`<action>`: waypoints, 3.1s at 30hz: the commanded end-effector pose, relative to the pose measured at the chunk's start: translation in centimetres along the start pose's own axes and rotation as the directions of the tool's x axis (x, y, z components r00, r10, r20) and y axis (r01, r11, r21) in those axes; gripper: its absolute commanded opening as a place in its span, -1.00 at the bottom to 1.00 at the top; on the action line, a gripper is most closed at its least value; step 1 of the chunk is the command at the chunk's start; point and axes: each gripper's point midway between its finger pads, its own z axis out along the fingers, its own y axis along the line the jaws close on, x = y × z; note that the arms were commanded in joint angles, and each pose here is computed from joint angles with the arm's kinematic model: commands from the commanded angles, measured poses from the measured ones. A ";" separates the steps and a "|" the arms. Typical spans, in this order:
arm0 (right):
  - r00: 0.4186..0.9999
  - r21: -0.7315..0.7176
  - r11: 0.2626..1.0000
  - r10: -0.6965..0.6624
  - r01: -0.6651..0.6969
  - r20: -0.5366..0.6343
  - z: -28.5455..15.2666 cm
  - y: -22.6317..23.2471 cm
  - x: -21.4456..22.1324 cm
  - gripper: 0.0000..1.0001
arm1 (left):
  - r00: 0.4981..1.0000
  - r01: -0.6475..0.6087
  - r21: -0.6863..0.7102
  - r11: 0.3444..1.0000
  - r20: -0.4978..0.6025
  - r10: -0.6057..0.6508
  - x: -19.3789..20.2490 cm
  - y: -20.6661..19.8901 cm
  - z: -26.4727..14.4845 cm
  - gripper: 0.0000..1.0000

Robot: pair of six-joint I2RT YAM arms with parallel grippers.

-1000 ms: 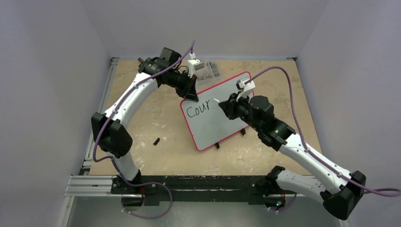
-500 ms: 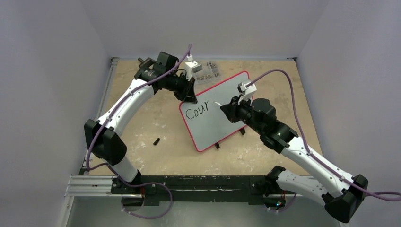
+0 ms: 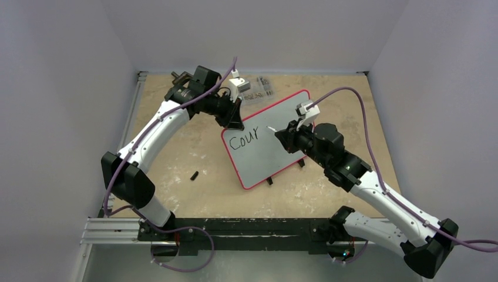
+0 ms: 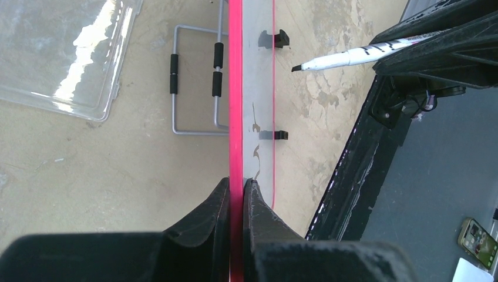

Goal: Write a sentence on the whiteboard

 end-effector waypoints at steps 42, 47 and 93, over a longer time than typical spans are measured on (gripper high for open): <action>0.999 -0.084 0.996 -0.033 0.030 -0.034 3.4 0.7 1.4 -1.00 | 0.998 -0.044 -0.043 0.998 -0.044 0.043 0.5 1.6 1.0 -1.00; 0.998 -0.077 0.997 -0.027 0.022 -0.059 3.1 0.4 2.7 -1.00 | 0.998 -0.043 -0.045 0.998 -0.045 0.041 0.4 1.7 1.0 -1.00; 0.998 0.052 0.998 -0.016 0.019 -0.057 2.8 -1.9 2.7 -1.00 | 0.998 -0.045 -0.054 0.998 -0.042 0.043 0.3 1.6 0.7 -1.00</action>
